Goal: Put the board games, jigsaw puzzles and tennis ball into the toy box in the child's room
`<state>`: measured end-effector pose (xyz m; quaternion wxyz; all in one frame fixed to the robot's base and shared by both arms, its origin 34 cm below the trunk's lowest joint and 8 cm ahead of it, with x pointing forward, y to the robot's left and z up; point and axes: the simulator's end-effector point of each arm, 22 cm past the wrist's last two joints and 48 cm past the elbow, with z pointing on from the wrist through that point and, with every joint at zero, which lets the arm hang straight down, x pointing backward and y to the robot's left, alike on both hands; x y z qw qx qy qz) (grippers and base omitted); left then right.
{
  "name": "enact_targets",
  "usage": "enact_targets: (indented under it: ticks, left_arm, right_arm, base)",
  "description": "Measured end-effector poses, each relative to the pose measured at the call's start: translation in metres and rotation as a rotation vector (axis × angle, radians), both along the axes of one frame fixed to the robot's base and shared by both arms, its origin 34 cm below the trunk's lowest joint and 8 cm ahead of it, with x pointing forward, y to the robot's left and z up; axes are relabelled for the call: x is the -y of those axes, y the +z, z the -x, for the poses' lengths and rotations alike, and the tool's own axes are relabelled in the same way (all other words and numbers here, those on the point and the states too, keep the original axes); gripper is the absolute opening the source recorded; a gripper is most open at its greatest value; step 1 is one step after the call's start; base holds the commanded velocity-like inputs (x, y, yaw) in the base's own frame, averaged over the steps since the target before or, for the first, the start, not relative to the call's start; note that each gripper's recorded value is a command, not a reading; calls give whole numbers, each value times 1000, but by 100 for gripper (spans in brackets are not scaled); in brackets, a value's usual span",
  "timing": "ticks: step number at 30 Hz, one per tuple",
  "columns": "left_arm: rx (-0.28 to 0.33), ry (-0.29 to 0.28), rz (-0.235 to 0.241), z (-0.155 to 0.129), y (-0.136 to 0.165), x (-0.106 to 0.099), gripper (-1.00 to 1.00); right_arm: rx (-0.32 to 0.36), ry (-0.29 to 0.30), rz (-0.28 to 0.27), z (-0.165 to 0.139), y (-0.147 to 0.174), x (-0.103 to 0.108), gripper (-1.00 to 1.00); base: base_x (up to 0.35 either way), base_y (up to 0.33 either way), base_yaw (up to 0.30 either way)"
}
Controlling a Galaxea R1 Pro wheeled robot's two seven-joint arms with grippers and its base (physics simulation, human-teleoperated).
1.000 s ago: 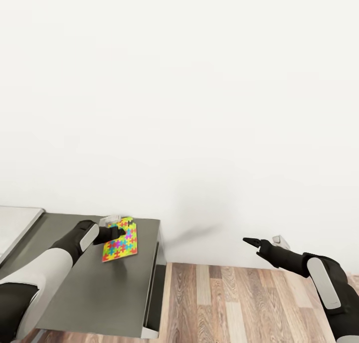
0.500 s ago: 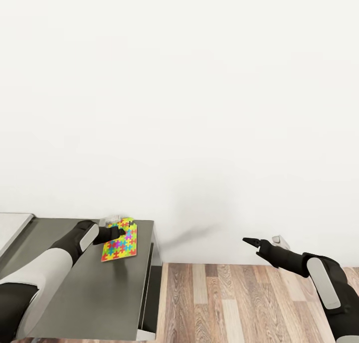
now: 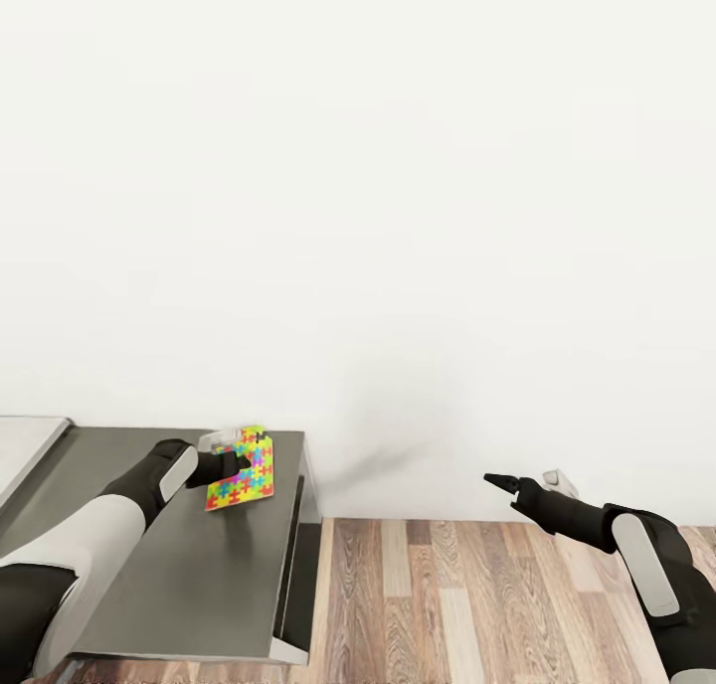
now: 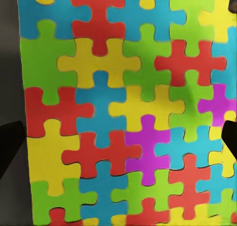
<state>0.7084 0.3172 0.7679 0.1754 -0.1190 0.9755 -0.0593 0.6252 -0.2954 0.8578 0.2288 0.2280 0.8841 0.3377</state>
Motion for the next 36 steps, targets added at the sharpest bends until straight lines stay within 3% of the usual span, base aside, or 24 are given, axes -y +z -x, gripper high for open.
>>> enact_targets:
  ticks: [18, 21, 36]
  left_arm:
    - [2, 0, 1, 0, 1, 1, 100]
    - [-8, -19, -33, 3, -1, -5, 100]
    - [-13, -11, -39, 6, -2, -11, 100]
  right_arm:
    - [0, 1, 0, 0, 0, 0, 100]
    - [3, 1, 0, 0, 1, 0, 100]
    - [4, 1, 0, 0, 2, 0, 100]
  base:
    - [-5, -117, -13]
    - [0, -52, -103]
    - [-5, -72, -9]
